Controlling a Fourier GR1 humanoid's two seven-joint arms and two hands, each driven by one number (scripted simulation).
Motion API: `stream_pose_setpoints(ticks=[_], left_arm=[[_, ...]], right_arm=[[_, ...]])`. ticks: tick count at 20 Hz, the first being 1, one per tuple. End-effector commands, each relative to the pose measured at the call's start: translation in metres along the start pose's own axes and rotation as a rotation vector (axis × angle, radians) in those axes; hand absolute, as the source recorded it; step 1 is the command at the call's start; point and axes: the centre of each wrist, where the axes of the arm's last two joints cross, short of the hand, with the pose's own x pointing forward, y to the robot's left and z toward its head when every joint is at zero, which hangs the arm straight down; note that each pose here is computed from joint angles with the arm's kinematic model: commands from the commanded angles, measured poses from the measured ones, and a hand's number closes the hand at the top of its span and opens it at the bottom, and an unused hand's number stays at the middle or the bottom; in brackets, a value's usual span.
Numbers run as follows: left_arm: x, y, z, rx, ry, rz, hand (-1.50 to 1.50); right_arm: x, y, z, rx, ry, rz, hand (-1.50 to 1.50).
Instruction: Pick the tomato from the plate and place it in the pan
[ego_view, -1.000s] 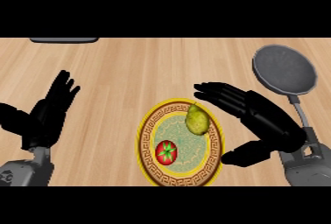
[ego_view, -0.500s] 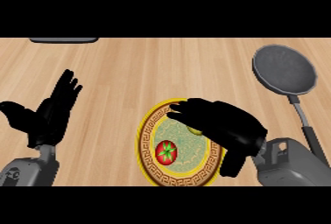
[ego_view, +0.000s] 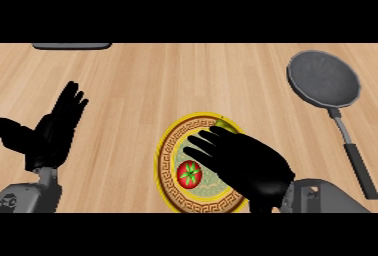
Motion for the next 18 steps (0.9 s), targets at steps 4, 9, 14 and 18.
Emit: stream_pose_setpoints(ticks=[4,9,14,18], left_arm=[[0.014,0.007,0.007,-0.008,-0.028,0.01,0.0],[0.007,-0.005,-0.005,-0.003,-0.003,0.015,0.0],[0.007,-0.001,-0.012,-0.007,-0.003,-0.007,0.0],[0.008,-0.004,0.005,-0.026,0.007,-0.003,0.0]], right_arm=[[0.052,0.016,-0.01,-0.051,0.064,0.082,-1.5],[0.061,0.011,-0.001,-0.068,0.024,0.042,-1.5],[0.047,0.015,-0.033,-0.007,0.082,0.085,-1.5],[0.035,0.018,-0.038,-0.002,0.135,0.08,-1.5]])
